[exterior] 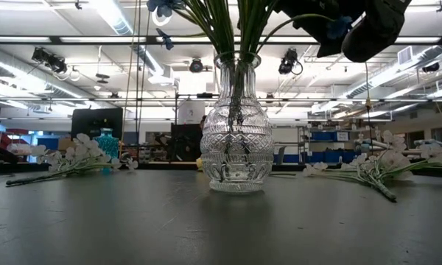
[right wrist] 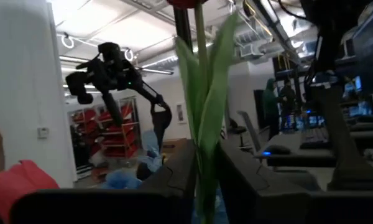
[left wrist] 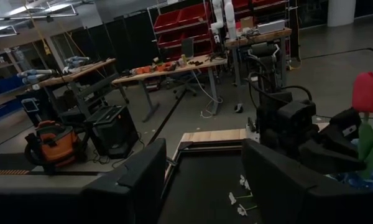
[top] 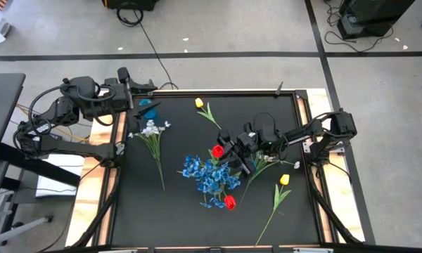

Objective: Sort flowers into vase by color
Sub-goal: Put the red flower into the transparent vase

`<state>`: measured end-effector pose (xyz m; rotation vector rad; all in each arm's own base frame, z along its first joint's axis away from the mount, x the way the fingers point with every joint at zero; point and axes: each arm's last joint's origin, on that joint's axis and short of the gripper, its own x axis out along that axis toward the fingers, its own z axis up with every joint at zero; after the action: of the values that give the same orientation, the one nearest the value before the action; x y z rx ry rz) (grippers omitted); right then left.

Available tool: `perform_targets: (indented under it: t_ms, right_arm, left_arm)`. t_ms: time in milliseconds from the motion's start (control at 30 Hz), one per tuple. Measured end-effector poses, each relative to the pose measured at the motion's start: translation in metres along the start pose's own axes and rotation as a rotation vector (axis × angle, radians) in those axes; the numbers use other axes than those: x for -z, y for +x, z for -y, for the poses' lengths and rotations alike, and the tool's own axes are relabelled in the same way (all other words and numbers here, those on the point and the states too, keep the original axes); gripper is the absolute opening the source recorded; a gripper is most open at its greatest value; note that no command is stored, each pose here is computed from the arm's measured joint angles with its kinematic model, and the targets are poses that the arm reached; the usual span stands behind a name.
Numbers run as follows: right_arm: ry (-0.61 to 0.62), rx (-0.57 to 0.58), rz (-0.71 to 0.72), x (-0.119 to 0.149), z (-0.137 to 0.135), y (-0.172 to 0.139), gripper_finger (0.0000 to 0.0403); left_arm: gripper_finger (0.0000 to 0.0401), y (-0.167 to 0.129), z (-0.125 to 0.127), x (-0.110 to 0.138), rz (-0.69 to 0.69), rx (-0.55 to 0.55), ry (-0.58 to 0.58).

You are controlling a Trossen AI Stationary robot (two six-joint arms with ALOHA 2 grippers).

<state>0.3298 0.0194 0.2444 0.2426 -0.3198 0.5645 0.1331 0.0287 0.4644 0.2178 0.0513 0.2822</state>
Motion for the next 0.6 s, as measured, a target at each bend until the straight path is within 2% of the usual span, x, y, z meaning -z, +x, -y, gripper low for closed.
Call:
perform_targets:
  t_ms: [200, 367, 467, 600]
  right_arm:
    - [0.066, 0.000, -0.002, -0.002, 0.004, -0.003, 0.0136]
    - [0.201, 0.033, 0.013, -0.006, 0.014, -0.008, 0.0183]
    - [0.248, 0.023, 0.015, -0.008, 0.018, -0.011, 0.0198]
    - [0.278, -0.051, 0.014, -0.012, 0.017, -0.012, 0.0206]
  left_arm:
    - [0.0215, 0.000, 0.000, 0.000, 0.000, 0.000, 0.000]
    - [0.0215, 0.000, 0.000, 0.000, 0.000, 0.000, 0.000]
    - [0.0215, 0.000, 0.000, 0.000, 0.000, 0.000, 0.000]
    - [0.0215, 0.000, 0.000, 0.000, 0.000, 0.000, 0.000]
